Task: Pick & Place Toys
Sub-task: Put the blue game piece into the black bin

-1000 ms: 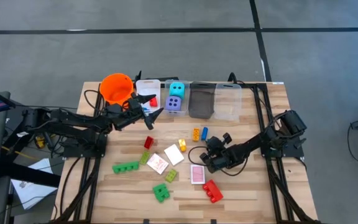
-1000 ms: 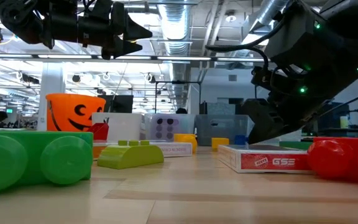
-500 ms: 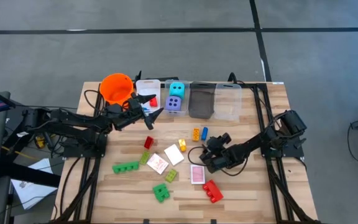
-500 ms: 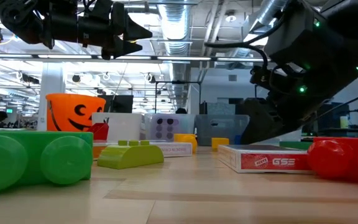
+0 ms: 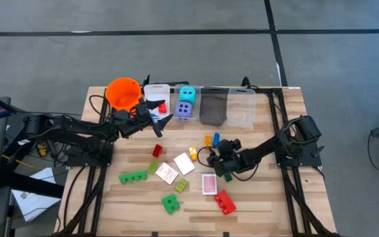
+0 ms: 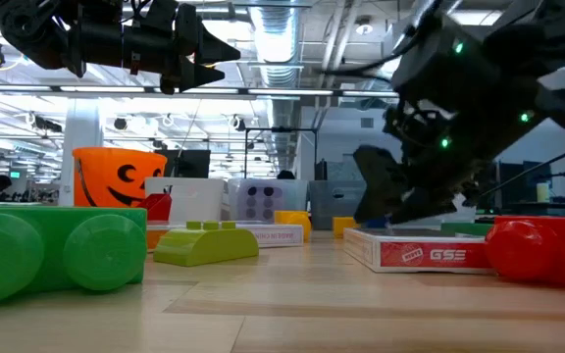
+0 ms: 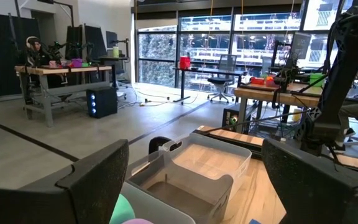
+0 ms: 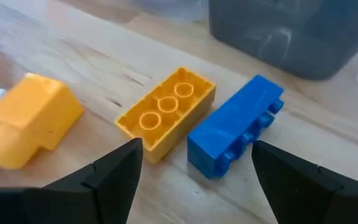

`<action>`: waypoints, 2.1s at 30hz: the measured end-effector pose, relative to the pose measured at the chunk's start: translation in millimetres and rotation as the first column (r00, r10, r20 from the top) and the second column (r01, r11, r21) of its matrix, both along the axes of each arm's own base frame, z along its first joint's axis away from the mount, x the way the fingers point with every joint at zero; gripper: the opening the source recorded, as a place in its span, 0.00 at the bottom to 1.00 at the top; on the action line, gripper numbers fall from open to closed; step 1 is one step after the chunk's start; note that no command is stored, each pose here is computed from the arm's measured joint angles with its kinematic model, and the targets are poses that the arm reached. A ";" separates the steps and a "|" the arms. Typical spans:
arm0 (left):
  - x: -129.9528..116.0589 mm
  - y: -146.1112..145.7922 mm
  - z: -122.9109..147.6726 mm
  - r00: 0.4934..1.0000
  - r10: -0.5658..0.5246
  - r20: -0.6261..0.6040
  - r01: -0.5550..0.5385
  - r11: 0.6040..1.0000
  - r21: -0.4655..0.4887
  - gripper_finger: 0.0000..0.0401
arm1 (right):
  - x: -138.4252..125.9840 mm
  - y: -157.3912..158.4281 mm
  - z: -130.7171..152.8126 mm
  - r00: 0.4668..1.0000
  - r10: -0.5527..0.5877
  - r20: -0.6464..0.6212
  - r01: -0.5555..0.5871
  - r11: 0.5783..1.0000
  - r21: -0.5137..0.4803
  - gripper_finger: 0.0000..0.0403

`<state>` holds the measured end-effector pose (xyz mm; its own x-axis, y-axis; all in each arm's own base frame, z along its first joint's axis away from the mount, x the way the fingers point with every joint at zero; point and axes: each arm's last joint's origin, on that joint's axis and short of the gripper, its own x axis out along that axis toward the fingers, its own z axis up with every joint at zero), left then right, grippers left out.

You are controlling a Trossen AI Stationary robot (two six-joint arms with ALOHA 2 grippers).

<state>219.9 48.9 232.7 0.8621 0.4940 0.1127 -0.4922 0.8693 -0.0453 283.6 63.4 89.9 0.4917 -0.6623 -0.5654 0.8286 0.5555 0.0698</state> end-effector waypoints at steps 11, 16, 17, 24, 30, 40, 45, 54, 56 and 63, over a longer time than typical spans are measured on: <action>0.2 0.0 -2.1 1.000 0.000 -0.022 0.000 1.000 -0.004 0.89 | -2.6 -11.8 -20.9 0.993 -0.068 -0.094 0.071 0.997 0.030 0.73; 0.3 0.1 -3.4 0.999 0.000 -0.036 0.000 1.000 -0.006 0.89 | -10.0 -8.3 -17.2 0.990 -0.099 -0.097 0.103 0.994 0.031 0.73; 0.3 0.1 -3.6 0.999 0.000 -0.038 0.000 1.000 -0.007 0.89 | -11.7 -7.4 -17.7 0.989 -0.110 -0.095 0.113 0.993 0.024 0.72; 0.4 0.1 -4.1 0.999 0.000 -0.044 -0.001 1.000 -0.008 0.89 | -25.5 -9.5 -19.3 0.970 -0.207 -0.130 0.210 0.977 0.016 0.64; 0.4 0.1 -4.5 0.999 0.000 -0.047 -0.001 1.000 -0.008 0.89 | -32.6 -6.5 -20.2 0.964 -0.221 -0.147 0.221 0.975 -0.016 0.53; 0.4 0.2 -4.5 0.999 0.000 -0.047 -0.001 1.000 -0.008 0.89 | -26.6 3.2 -19.9 0.983 -0.082 -0.165 0.057 0.987 -0.150 0.44; 0.4 0.1 -4.5 0.999 0.000 -0.047 -0.001 1.000 -0.008 0.89 | -18.1 -4.8 -19.0 0.986 -0.086 -0.146 0.066 0.988 -0.136 0.43; 0.5 0.1 -6.8 0.997 0.000 -0.071 -0.001 1.000 -0.013 0.89 | -12.9 -11.9 -18.0 0.986 -0.095 -0.138 0.076 0.987 -0.141 0.38; 0.5 0.1 -7.6 0.997 0.000 -0.080 -0.001 1.000 -0.014 0.89 | -12.9 -12.0 -17.7 0.986 -0.097 -0.135 0.077 0.986 -0.146 0.32; 0.6 0.2 -8.1 0.996 0.000 -0.084 -0.001 1.000 -0.015 0.89 | -12.9 -8.4 -14.6 0.986 -0.070 -0.154 0.039 0.980 -0.195 0.03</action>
<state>220.5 49.1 224.6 0.8680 0.4956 0.0321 -0.4953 0.8686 -0.0170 270.6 55.0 75.3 0.3659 -0.7886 -0.4942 0.8496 0.4998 -0.1684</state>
